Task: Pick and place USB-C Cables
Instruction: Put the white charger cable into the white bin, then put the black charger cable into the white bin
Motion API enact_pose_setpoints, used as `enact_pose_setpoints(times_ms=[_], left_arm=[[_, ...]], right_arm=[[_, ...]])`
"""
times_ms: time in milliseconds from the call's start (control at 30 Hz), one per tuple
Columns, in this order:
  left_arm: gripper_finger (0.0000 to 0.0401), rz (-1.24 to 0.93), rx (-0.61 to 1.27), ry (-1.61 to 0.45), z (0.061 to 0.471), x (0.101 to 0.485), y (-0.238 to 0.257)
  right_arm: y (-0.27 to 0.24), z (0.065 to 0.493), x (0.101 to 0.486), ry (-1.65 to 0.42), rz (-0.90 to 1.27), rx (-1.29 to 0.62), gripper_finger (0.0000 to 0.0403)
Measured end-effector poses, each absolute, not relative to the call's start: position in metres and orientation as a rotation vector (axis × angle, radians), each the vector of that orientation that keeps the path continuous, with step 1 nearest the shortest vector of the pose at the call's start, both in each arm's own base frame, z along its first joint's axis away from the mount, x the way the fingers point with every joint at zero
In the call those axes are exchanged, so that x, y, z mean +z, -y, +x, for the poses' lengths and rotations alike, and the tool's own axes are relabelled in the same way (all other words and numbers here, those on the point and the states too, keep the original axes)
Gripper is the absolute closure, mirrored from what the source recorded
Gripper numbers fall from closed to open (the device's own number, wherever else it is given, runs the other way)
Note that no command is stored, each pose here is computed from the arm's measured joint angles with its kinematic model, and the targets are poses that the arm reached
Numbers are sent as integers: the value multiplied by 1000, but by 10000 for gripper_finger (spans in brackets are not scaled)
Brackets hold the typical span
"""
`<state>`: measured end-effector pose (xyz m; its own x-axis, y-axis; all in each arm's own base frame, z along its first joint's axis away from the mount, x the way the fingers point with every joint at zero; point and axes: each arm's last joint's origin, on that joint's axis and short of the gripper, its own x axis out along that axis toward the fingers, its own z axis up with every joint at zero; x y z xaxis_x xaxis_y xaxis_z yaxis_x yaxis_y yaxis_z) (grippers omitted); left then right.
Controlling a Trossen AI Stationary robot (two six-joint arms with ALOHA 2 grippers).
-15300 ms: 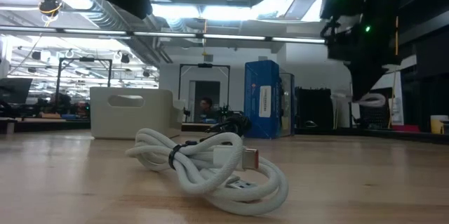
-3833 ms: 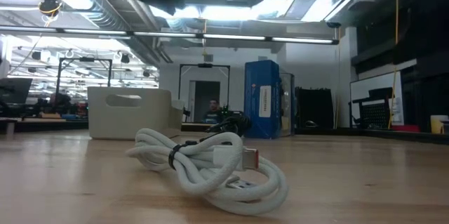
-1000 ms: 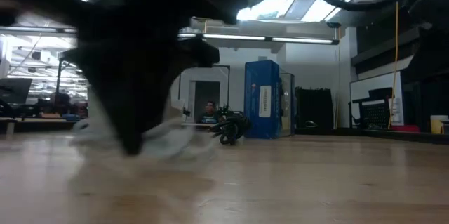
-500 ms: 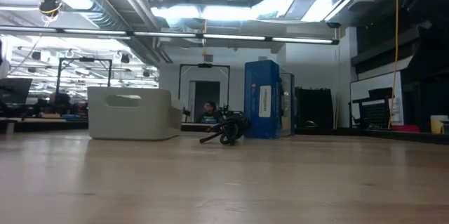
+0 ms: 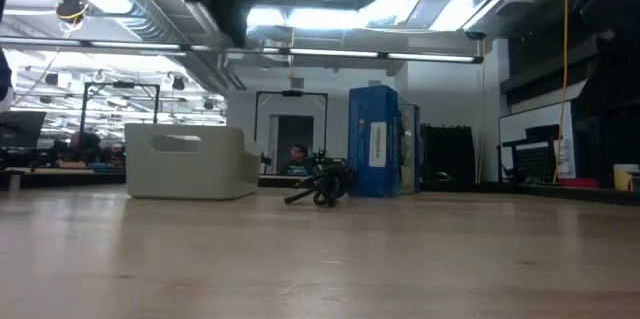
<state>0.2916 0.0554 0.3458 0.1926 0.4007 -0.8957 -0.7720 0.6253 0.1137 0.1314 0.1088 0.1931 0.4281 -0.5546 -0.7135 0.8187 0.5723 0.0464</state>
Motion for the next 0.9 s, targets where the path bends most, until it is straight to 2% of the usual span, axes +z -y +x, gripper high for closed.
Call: enact_pose_setpoints(times_ms=[200,367,500,900], left_arm=[[368,-513,843,-1281,310,312,-67],[319,-566,872,-1378,319,290,-79],[303,-634,874,-1453,323,277,-82],[300,-542,785,-1454,327,278,-73]], right_arm=[[-109,131,193,-720,398,-879,333],[-109,131,193,-730,402,-878,333],[-110,132,192,-751,396,-869,333],[-110,132,192,-753,394,-867,333]])
